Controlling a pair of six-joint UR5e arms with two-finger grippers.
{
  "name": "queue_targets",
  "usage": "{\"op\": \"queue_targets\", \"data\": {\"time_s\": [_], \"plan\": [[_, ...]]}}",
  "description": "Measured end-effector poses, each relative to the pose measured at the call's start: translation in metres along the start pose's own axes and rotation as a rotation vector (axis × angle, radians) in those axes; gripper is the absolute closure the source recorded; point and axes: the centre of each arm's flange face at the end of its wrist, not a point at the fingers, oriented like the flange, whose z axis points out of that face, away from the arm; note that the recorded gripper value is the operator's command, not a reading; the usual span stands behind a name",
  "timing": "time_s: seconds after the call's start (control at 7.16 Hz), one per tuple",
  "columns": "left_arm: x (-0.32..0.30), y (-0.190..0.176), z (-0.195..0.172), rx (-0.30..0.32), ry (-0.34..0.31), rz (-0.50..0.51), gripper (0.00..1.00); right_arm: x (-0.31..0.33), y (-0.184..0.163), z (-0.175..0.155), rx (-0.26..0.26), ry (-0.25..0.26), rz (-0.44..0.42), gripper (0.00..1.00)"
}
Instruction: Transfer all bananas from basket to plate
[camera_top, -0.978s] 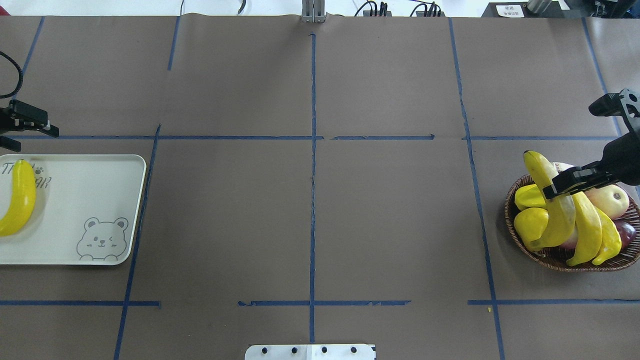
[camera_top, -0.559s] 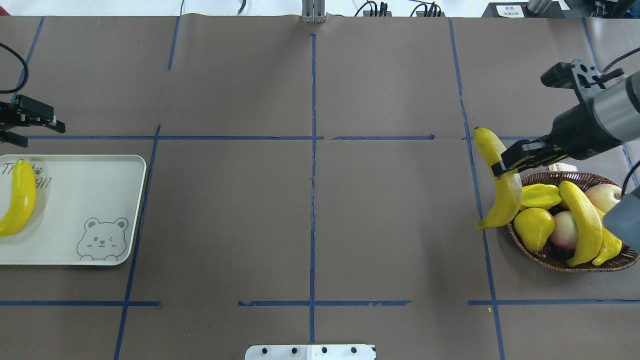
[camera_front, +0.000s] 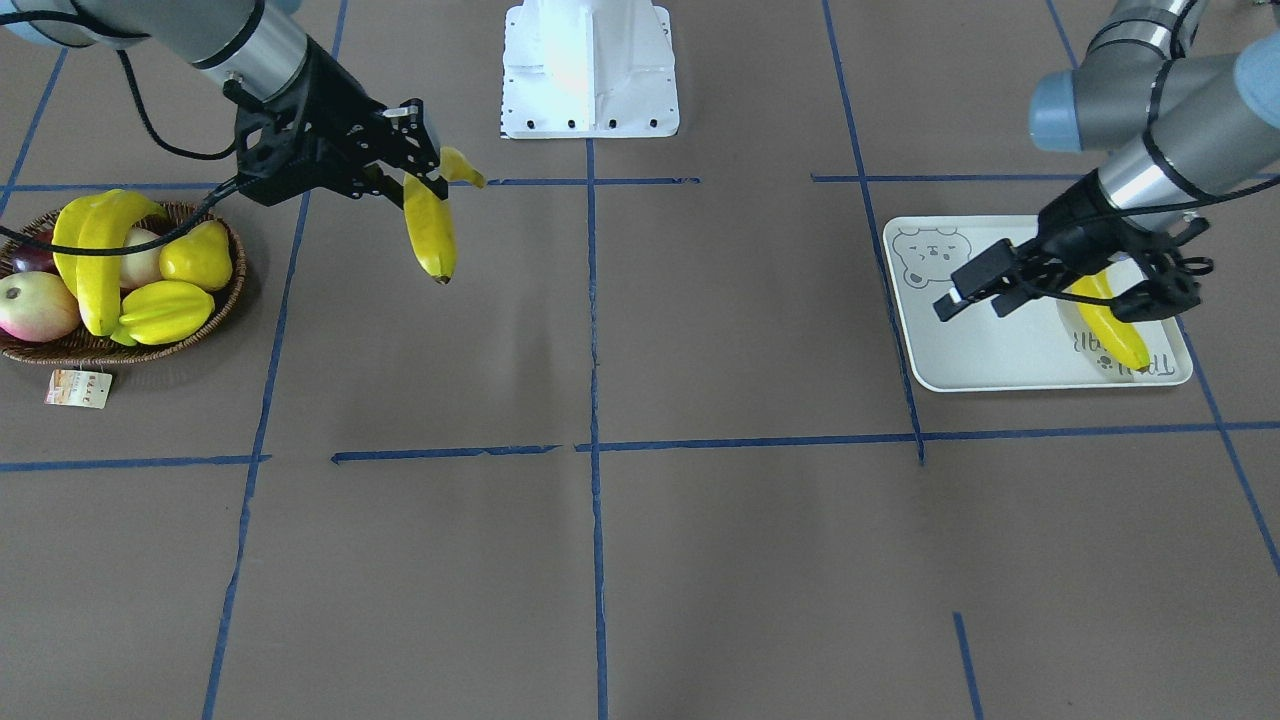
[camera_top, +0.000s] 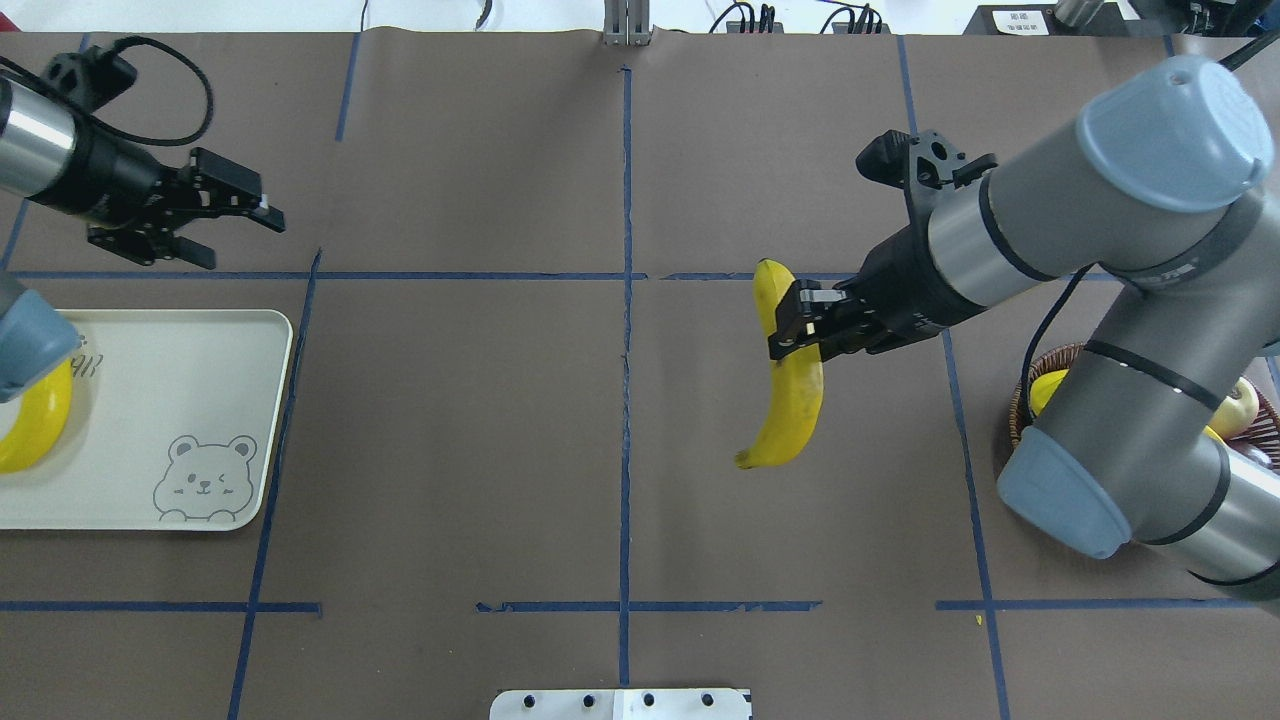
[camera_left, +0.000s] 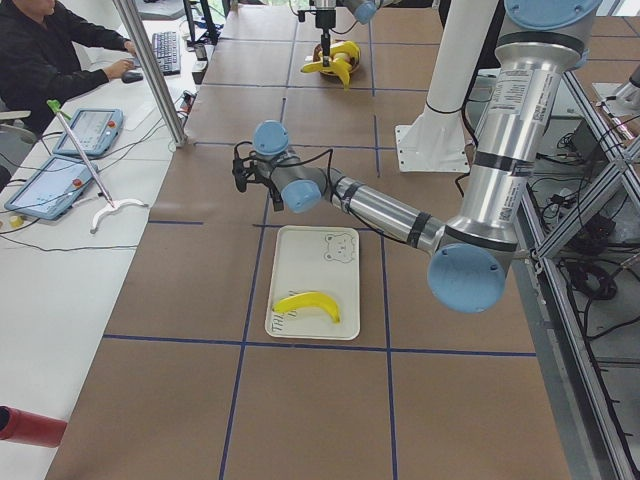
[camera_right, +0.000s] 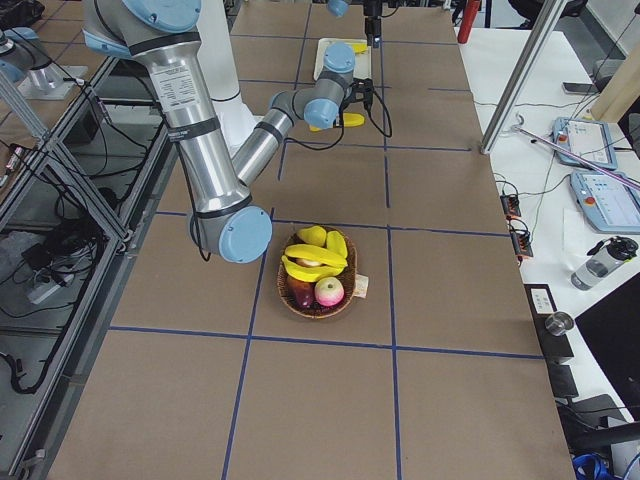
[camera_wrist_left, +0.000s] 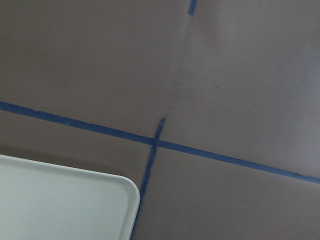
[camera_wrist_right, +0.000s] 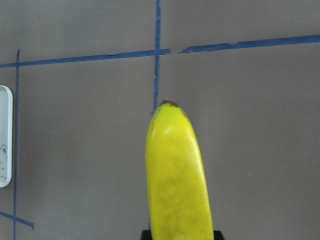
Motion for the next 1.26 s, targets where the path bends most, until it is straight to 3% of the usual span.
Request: {"op": "queue_targets", "data": {"time_s": [0.28,0.56,0.84,1.26], "plan": [[0.069,0.031,0.009,-0.042,0.158,-0.063,0.0,-0.044,0.014,0.012,0.036,-0.036,0.027,0.97],[0.118,0.069,0.026,-0.087,0.259,-0.103,0.01,-0.069,0.026,0.02,0.053,-0.06,0.022,0.97],[0.163,0.11,0.051,-0.137,0.31,-0.115,0.01,-0.085,0.035,0.023,0.052,-0.078,0.007,0.97],[0.203,0.153,0.078,-0.145,0.362,-0.098,0.04,-0.101,0.044,0.025,0.039,-0.101,-0.012,0.97]]}}
